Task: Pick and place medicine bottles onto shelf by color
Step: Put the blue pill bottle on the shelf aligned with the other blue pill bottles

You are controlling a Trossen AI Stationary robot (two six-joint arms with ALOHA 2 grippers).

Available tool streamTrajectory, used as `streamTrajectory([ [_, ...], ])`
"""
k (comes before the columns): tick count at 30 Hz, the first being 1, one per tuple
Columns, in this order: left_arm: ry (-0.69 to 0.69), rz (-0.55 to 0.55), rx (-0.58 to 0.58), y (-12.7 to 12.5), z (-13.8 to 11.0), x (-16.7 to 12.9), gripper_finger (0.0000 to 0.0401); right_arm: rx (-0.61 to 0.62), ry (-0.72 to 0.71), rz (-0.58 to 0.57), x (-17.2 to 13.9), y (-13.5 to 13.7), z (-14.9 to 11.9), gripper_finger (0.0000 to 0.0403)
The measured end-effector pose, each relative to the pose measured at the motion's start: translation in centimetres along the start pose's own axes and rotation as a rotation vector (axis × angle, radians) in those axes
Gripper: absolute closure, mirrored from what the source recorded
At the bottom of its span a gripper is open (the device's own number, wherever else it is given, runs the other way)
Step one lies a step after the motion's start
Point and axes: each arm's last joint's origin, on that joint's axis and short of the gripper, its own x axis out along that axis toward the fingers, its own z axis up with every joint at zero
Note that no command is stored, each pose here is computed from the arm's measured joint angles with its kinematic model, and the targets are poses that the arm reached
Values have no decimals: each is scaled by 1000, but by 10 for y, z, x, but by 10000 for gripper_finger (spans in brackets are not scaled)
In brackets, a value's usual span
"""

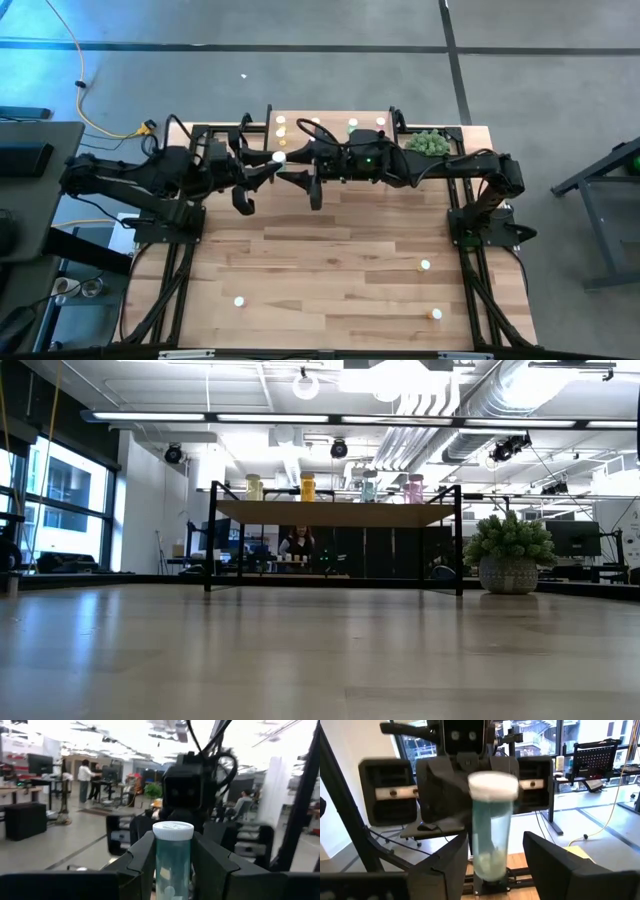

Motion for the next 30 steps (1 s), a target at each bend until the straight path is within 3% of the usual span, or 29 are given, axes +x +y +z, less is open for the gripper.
streamTrajectory([
  [17,11,-20,11,5,-3,5,295,6,26,9,0,0,-3,317],
  [24,29,-17,18,5,-4,5,288,5,31,8,0,0,-3,321],
  [30,78,-3,-25,5,-9,5,251,-3,43,7,0,0,-5,320],
])
